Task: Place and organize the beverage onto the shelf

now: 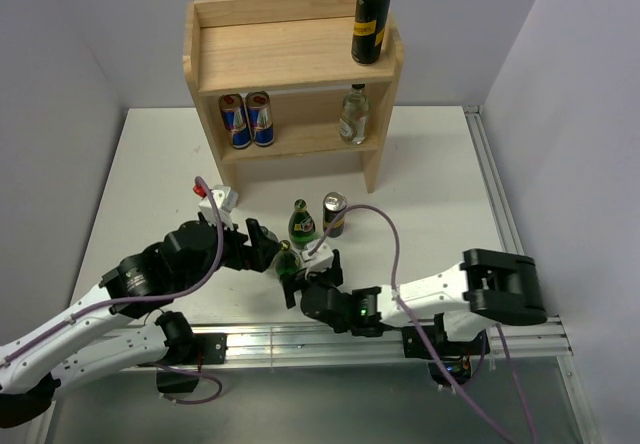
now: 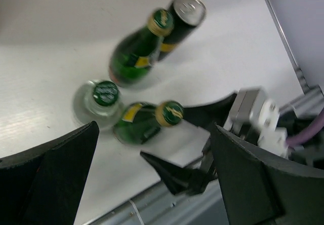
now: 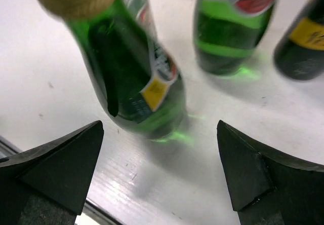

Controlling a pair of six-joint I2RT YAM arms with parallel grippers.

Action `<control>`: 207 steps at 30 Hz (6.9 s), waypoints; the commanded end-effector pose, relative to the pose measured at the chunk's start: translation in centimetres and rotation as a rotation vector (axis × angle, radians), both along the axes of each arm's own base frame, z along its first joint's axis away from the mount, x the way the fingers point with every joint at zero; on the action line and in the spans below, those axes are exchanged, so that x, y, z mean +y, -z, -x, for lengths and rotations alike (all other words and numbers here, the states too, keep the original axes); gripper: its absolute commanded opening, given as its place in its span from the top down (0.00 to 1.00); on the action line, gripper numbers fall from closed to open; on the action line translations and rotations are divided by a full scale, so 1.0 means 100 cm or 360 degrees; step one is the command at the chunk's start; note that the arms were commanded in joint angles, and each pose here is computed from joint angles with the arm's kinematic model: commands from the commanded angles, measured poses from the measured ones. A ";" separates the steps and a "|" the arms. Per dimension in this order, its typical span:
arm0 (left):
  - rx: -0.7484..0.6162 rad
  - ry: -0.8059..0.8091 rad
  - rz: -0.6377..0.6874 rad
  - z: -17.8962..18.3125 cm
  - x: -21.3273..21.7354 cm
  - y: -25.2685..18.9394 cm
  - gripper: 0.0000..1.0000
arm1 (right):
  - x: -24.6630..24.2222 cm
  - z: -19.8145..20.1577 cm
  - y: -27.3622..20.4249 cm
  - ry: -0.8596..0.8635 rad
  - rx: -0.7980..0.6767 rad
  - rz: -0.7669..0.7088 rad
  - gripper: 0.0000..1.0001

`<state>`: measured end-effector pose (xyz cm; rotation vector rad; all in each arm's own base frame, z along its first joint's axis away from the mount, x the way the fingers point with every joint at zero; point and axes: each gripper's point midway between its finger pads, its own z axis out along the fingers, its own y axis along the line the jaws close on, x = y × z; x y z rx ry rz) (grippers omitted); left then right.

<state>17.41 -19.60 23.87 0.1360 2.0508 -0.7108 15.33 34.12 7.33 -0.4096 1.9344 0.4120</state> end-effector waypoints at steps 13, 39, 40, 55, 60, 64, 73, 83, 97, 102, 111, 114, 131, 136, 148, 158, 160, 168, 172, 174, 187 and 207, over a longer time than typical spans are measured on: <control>0.0172 0.0170 0.0081 0.032 -0.046 0.044 0.01 | -0.075 -0.004 -0.066 0.0267 -0.0072 -0.0272 0.00; -0.0036 -0.0235 0.0126 -0.017 -0.060 0.145 0.01 | -0.117 -0.010 -0.076 0.0430 -0.0106 -0.0282 0.00; -0.0048 -0.0245 0.0138 -0.019 -0.062 0.146 0.01 | -0.116 -0.010 -0.076 0.0430 -0.0101 -0.0291 0.00; -0.0123 -0.0419 0.0010 -0.037 -0.055 0.182 0.01 | -0.115 -0.011 -0.065 0.0429 -0.0071 -0.0258 0.00; -0.0178 -0.0454 -0.0016 -0.042 -0.054 0.179 0.01 | -0.115 -0.010 -0.060 0.0427 -0.0062 -0.0254 0.00; -0.0207 -0.0484 -0.0060 -0.046 -0.052 0.181 0.01 | -0.111 -0.010 -0.058 0.0419 -0.0053 -0.0258 0.00; -0.0261 -0.0512 -0.0167 -0.054 -0.055 0.193 0.26 | -0.108 -0.010 -0.050 0.0421 -0.0038 -0.0262 0.00; -0.0241 -0.0558 -0.0207 -0.052 -0.051 0.194 1.00 | -0.109 -0.010 -0.049 0.0424 -0.0040 -0.0270 0.00; -0.0156 -0.0416 -0.0192 -0.001 -0.069 0.117 1.00 | -0.112 -0.012 -0.062 0.0422 -0.0072 -0.0310 0.00; -0.0165 -0.0338 -0.0110 0.005 -0.068 0.048 1.00 | -0.115 -0.012 -0.066 0.0435 -0.0079 -0.0333 0.00; -0.0422 -0.0379 -0.0035 -0.009 -0.054 -0.094 1.00 | -0.119 -0.013 -0.075 0.0437 -0.0100 -0.0363 0.00; -0.0554 -0.0390 0.0019 -0.021 -0.045 -0.147 1.00 | -0.116 -0.014 -0.081 0.0429 -0.0115 -0.0365 0.00; -0.1107 -0.0588 0.0035 -0.124 0.009 -0.377 1.00 | -0.120 -0.014 -0.087 0.0443 -0.0117 -0.0435 0.00; -0.1114 -0.0632 -0.0030 -0.158 0.013 -0.371 1.00 | -0.124 -0.013 -0.083 0.0454 -0.0101 -0.0466 0.00; -0.1079 -0.0701 -0.0023 -0.235 0.038 -0.346 1.00 | -0.139 -0.013 -0.076 0.0503 -0.0086 -0.0504 0.00; -0.0974 -0.0766 -0.0038 -0.263 0.052 -0.310 1.00 | -0.138 -0.013 -0.073 0.0512 -0.0079 -0.0484 0.00; -0.0943 -0.0793 -0.0058 -0.268 0.057 -0.303 1.00 | -0.139 -0.013 -0.071 0.0511 -0.0076 -0.0483 0.00; -0.0900 -0.0830 -0.0090 -0.271 0.064 -0.289 0.79 | -0.140 -0.012 -0.071 0.0514 -0.0072 -0.0487 0.00; -0.0891 -0.0839 -0.0107 -0.270 0.066 -0.285 0.59 | -0.141 -0.012 -0.069 0.0518 -0.0068 -0.0482 0.00; -0.0886 -0.0837 -0.0114 -0.268 0.066 -0.283 0.53 | -0.141 -0.012 -0.069 0.0516 -0.0067 -0.0482 0.00; -0.0887 -0.0729 -0.0126 -0.251 0.062 -0.285 0.01 | -0.142 -0.012 -0.069 0.0519 -0.0066 -0.0494 0.00; -0.0809 -0.0771 -0.0262 -0.227 0.082 -0.259 0.01 | -0.140 -0.012 -0.066 0.0511 -0.0064 -0.0488 0.00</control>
